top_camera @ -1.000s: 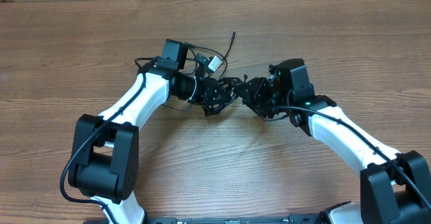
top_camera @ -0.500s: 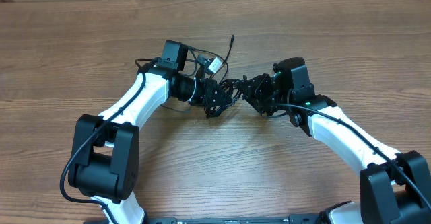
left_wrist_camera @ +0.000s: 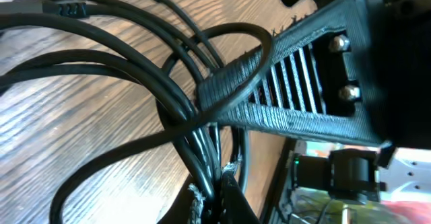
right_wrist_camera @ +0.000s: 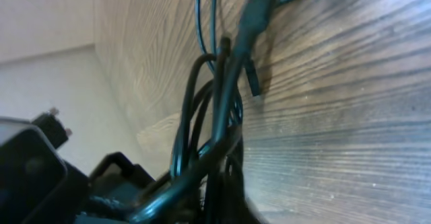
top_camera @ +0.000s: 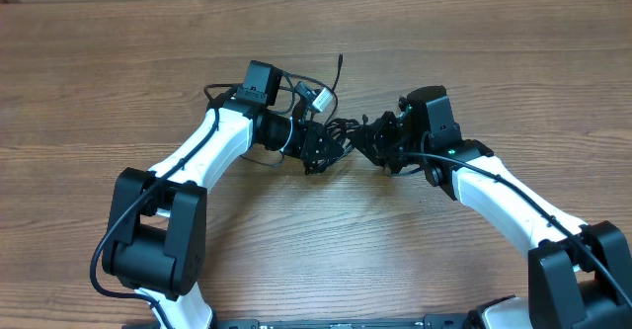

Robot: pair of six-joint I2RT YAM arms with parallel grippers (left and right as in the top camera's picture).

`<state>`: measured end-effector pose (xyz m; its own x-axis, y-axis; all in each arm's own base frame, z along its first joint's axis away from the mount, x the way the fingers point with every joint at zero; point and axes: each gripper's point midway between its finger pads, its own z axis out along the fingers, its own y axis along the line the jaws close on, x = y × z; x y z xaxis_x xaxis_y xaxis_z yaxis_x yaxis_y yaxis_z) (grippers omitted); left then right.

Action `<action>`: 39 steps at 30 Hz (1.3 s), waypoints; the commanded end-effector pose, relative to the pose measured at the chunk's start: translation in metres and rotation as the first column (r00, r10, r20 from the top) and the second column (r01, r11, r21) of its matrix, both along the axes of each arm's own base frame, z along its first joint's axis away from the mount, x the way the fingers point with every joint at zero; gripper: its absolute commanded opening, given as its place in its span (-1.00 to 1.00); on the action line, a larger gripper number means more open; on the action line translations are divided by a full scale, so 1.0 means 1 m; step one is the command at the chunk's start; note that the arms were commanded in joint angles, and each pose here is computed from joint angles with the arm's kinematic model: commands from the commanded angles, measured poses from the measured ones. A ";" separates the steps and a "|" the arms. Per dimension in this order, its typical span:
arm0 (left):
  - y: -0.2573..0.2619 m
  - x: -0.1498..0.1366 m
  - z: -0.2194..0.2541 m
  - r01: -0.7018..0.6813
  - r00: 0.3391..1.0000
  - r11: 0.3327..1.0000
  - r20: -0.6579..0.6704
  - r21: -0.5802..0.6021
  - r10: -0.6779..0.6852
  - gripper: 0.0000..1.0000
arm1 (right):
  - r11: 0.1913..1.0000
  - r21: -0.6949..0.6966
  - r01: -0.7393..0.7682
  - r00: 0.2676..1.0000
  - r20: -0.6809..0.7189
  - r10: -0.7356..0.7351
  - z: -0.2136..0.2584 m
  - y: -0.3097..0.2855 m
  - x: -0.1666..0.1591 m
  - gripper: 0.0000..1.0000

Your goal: Untangle cables

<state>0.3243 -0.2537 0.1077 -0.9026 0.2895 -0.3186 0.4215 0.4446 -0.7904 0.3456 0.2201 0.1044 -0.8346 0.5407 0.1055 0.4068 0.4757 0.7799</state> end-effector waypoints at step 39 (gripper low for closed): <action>0.066 0.064 -0.038 -0.393 0.919 0.816 0.175 0.424 0.353 -0.92 | 0.892 -0.330 -0.309 0.951 -0.123 0.284 -0.058 -0.040 -0.067 -0.37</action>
